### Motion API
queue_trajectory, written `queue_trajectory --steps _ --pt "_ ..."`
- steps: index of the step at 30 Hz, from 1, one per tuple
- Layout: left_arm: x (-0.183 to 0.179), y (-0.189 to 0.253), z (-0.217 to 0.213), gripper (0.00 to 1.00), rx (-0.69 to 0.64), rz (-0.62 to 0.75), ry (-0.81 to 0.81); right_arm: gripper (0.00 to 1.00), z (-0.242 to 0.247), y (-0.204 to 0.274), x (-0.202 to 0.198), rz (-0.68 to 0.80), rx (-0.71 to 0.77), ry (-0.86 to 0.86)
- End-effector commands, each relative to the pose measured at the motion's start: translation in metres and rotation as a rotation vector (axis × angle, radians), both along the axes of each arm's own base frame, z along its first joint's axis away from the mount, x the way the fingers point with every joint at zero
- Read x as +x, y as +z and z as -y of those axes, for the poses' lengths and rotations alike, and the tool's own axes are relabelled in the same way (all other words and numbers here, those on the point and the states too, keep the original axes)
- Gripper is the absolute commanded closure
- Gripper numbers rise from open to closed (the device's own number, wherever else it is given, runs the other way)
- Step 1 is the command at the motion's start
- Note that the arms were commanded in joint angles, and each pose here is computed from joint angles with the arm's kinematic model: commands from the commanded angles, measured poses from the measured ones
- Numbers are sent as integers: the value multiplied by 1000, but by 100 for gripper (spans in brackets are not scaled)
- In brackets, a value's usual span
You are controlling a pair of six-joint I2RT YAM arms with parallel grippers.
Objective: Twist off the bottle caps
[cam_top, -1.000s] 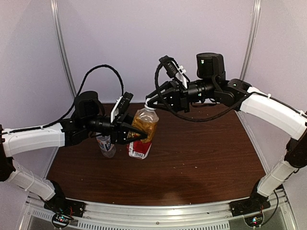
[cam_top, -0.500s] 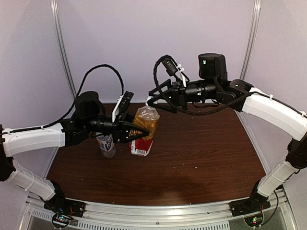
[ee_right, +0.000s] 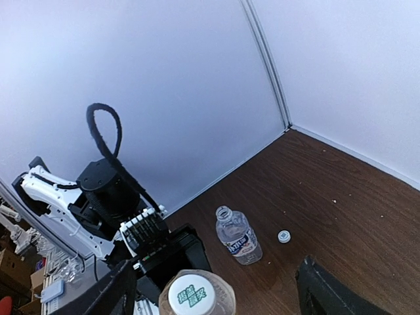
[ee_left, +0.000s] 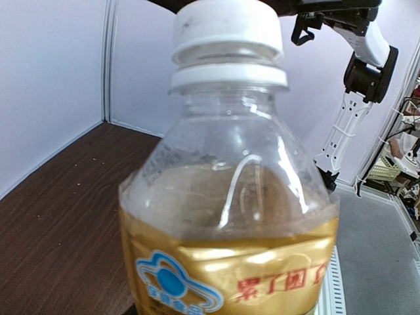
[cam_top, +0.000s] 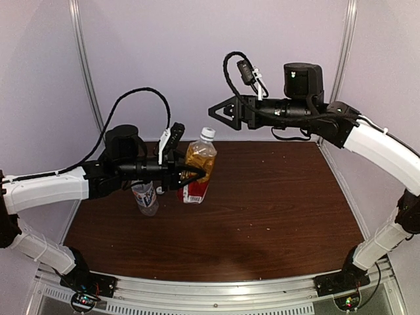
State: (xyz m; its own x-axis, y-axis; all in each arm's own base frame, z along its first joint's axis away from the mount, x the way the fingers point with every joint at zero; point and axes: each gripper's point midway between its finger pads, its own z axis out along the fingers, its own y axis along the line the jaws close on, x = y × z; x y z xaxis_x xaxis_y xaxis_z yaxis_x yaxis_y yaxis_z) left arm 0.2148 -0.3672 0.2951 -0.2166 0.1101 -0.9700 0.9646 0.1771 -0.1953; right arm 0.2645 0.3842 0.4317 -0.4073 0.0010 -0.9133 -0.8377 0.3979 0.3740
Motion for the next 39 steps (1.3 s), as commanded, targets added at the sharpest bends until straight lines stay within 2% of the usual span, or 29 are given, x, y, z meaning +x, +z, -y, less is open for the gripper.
queue_trajectory --steps 1,9,31,35,39 --pt "15 15 1 60 -12 55 76 14 -1 -5 19 -87 9 -133" --pt "24 11 -2 60 7 57 131 16 -21 -26 17 -137 -29 -101" --pt "28 12 -8 60 13 69 175 74 -38 -37 2 -161 -20 -4" --pt "28 14 -9 60 9 73 176 82 -36 -34 -2 -118 -25 18" --pt "22 18 -8 60 -6 81 146 86 -37 -31 -9 -22 -44 87"
